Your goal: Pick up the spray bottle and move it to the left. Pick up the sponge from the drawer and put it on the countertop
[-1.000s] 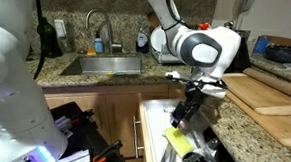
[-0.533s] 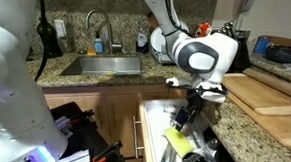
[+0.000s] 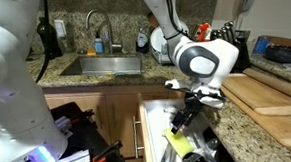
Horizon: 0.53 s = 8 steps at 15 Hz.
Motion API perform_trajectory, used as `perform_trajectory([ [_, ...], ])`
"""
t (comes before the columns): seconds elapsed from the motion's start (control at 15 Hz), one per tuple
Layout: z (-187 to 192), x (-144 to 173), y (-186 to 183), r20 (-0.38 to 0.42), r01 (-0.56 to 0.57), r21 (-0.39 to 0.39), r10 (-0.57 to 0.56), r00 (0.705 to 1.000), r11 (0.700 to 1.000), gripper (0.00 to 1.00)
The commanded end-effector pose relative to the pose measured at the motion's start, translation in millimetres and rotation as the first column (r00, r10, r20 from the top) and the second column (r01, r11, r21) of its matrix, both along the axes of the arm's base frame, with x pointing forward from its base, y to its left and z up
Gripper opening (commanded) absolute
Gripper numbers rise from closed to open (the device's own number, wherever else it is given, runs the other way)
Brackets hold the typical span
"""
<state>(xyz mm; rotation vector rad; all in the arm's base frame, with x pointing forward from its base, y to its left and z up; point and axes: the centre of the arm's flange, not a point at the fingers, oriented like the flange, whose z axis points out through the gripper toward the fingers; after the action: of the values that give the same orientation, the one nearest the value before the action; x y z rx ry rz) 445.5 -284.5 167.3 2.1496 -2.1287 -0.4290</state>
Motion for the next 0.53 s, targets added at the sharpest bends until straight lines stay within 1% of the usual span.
perform_trajectory([
  [0.0,-14.5,-0.1,5.5,0.021,-0.029,-0.01,0.029,0.999,1.0,1.0],
  [0.07,-19.2,0.7,9.4,0.009,-0.035,-0.018,0.035,0.999,0.999,1.0],
  [0.47,-35.9,3.3,17.1,0.004,-0.053,-0.029,0.054,0.999,0.998,1.0],
])
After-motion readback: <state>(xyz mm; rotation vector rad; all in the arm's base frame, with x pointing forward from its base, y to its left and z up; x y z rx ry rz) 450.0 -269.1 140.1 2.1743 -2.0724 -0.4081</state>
